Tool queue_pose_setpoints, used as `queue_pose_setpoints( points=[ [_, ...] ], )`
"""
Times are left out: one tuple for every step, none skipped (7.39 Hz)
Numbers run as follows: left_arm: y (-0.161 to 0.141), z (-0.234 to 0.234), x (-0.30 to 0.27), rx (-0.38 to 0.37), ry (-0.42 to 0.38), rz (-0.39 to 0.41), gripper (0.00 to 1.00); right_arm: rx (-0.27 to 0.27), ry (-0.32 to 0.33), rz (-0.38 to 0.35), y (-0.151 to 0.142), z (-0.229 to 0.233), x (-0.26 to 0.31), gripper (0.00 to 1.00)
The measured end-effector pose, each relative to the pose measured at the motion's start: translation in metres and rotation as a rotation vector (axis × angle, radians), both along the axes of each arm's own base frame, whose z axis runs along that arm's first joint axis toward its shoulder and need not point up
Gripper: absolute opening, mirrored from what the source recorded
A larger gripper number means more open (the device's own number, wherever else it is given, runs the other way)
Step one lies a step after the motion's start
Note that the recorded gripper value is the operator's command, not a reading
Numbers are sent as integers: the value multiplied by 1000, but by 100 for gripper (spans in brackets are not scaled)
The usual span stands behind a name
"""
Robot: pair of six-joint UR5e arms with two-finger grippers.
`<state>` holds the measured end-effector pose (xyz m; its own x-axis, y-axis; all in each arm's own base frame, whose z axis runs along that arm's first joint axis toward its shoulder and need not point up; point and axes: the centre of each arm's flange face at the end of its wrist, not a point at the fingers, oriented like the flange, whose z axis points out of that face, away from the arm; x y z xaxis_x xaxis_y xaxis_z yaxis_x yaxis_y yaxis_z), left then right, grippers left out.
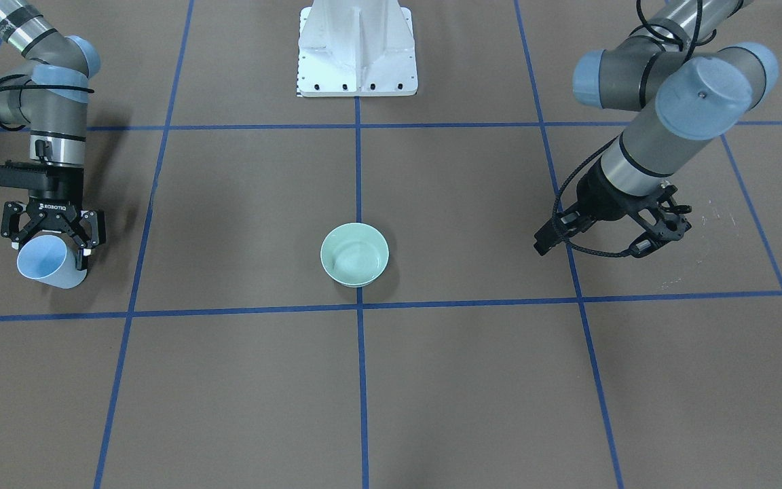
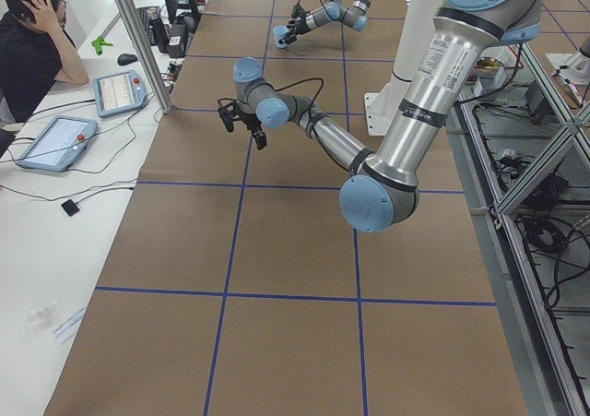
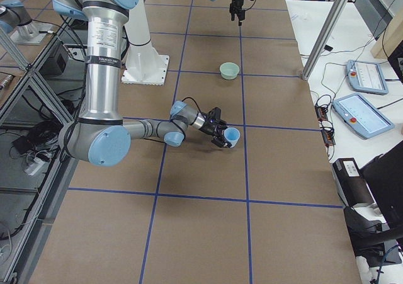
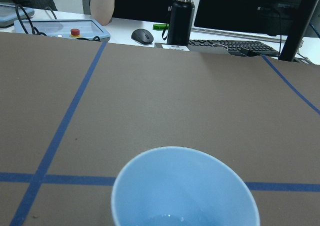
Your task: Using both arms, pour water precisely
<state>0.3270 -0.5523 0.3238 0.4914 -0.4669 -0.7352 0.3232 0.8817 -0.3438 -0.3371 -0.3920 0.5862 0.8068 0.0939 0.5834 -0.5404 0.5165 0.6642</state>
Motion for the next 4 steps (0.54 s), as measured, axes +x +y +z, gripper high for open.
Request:
queue_pose_setpoints(
  points=[
    [0,0,0,0,0,0,100,-1,2,5,-4,1,-2,99],
    [0,0,0,0,0,-1,100,-2,4,8,-7,2,-3,83],
    [1,0,0,0,1,0,100,-2,5,9,-8,3,-3,32],
    [1,0,-1,0,1,0,100,-2,4,10,-9,2,-3,0]
  ],
)
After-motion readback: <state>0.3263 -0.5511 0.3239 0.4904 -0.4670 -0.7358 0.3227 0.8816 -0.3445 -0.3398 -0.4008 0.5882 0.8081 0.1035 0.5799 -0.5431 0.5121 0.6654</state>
